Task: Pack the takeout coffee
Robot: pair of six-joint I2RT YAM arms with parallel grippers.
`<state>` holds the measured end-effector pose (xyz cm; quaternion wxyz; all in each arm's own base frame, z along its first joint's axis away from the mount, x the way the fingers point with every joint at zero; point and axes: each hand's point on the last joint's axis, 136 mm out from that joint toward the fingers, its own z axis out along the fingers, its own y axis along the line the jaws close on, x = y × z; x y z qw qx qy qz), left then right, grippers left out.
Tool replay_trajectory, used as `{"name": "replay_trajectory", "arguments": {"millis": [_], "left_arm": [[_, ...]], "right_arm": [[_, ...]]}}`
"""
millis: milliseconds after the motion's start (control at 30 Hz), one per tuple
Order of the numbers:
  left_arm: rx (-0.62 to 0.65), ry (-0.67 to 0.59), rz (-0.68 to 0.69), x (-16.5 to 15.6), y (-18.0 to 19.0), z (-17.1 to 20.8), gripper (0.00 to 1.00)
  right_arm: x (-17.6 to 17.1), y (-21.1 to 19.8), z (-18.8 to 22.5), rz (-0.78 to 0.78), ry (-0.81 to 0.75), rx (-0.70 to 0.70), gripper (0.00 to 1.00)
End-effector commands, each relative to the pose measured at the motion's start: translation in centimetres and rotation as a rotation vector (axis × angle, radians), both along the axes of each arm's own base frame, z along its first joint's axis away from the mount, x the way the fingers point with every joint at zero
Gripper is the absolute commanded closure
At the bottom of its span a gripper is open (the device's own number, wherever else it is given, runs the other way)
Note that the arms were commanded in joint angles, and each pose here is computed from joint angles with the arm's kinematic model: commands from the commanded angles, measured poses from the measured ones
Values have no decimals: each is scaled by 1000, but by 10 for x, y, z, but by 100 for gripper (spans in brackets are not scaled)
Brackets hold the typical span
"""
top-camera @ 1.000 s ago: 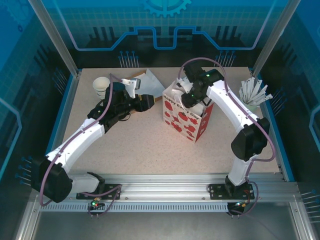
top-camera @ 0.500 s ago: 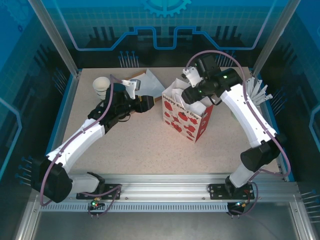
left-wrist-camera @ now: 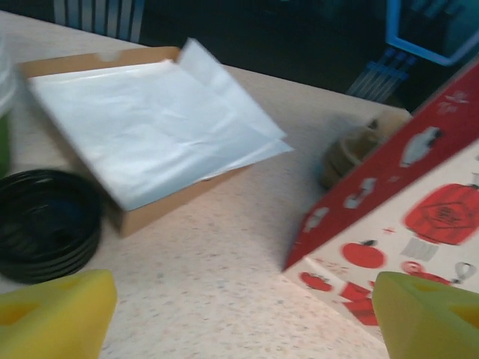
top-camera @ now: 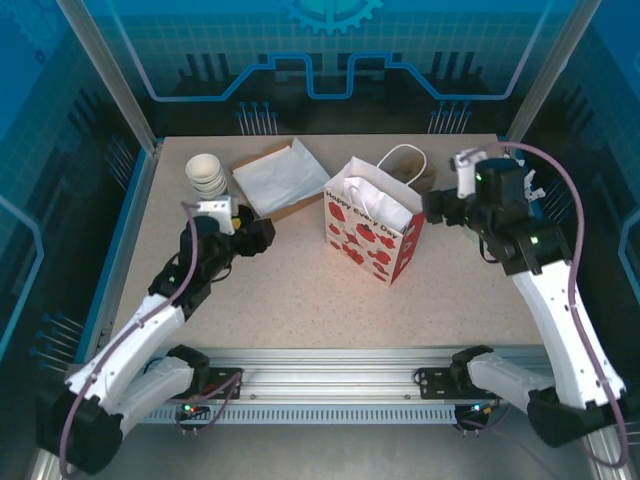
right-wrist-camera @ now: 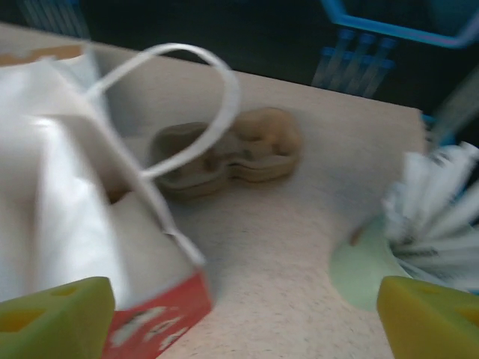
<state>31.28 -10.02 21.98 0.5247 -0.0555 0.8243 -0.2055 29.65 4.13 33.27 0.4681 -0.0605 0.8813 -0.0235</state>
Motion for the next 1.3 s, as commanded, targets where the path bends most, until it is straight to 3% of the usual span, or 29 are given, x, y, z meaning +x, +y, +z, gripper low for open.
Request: {"name": "replay_trajectory", "arguments": {"millis": [0, 200, 400, 533, 900, 1167, 1267], "left_arm": [[6, -80, 181, 2, 40, 0, 6], [108, -65, 378, 4, 89, -32, 1], [306, -22, 446, 17, 111, -56, 1], [337, 2, 465, 26, 126, -72, 1], [288, -79, 313, 64, 118, -99, 1], [297, -138, 284, 76, 116, -120, 1], [294, -105, 256, 79, 112, -123, 1]], "right_arm": [[10, -36, -26, -190, -31, 23, 4], [16, -66, -104, -331, -16, 16, 1], [44, -71, -163, -356, -25, 25, 0], [59, -76, -189, -353, -38, -23, 0], [75, -70, -213, -268, -197, 19, 0], [84, -59, -216, -214, -264, 90, 0], [86, -55, -220, -195, -258, 81, 0]]}}
